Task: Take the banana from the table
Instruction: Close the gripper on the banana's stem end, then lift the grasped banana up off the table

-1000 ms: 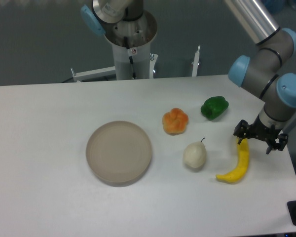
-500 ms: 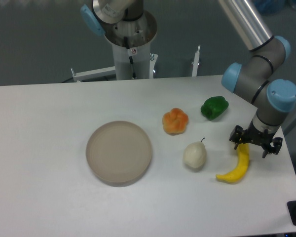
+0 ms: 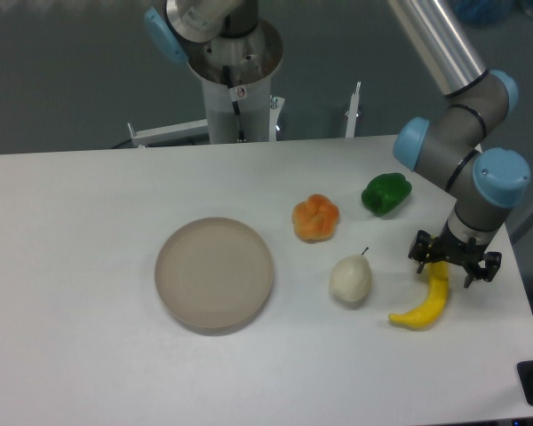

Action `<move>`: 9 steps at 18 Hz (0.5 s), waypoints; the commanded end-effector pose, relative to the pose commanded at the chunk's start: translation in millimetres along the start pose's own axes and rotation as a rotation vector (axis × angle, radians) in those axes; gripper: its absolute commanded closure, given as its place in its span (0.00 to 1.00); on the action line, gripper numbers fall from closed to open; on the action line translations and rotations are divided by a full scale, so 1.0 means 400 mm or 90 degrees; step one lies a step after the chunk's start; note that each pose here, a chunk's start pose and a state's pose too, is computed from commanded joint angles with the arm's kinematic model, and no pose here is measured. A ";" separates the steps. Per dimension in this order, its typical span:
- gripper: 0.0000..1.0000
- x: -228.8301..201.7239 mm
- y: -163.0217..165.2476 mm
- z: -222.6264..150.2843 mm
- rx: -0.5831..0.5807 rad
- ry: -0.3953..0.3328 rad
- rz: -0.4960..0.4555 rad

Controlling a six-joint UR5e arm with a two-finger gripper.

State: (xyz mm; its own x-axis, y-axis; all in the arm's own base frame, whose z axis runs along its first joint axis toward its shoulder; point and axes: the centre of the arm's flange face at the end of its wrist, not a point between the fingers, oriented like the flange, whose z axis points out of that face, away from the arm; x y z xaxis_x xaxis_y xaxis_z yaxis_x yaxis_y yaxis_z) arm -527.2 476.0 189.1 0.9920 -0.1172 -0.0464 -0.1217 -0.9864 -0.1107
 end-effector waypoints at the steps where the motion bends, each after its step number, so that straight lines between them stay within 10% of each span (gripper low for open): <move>1: 0.43 0.000 0.000 0.000 0.000 -0.001 0.001; 5: 0.68 -0.001 0.002 -0.005 0.001 -0.001 0.002; 9: 0.71 -0.009 -0.005 -0.033 0.007 -0.011 0.001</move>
State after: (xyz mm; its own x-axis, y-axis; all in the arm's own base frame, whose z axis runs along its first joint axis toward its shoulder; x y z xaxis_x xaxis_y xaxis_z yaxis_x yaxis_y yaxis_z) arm -530.3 476.9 202.5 0.9911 -0.1168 -0.0635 -0.1239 -0.9849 -0.1213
